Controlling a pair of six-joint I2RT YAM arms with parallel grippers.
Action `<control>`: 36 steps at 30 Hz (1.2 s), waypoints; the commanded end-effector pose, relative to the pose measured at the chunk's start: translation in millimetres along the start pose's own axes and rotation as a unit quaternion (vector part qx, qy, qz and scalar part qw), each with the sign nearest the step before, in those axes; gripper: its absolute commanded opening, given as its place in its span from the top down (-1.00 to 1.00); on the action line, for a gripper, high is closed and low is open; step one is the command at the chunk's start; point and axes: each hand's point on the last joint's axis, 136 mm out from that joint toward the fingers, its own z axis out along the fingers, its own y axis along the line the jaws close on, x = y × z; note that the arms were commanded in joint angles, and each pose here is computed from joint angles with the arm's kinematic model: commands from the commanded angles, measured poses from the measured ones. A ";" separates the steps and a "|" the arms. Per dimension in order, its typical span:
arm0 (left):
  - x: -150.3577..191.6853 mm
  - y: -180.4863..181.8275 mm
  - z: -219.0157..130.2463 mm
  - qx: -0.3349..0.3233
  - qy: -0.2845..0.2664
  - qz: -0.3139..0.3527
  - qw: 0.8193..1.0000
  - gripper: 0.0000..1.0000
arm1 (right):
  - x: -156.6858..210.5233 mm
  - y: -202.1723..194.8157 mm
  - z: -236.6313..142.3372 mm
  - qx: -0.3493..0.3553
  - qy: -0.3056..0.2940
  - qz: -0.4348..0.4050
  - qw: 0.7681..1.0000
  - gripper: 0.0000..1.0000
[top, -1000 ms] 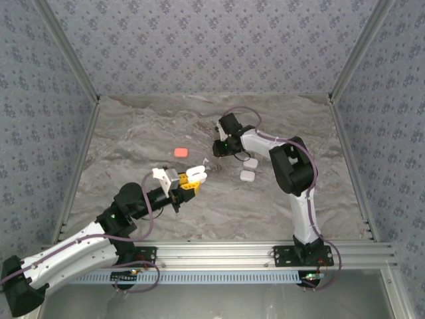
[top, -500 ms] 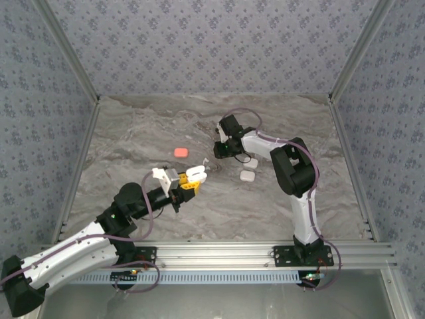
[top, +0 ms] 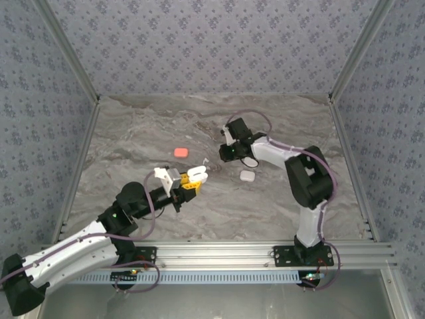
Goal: Insert the wireless bluetooth earbuds into the charging case
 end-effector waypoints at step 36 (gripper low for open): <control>-20.1 -45.5 55.2 0.139 -0.005 -0.036 0.990 1.00 | 51.4 122.6 -266.9 -0.144 -0.340 -0.304 0.878 0.62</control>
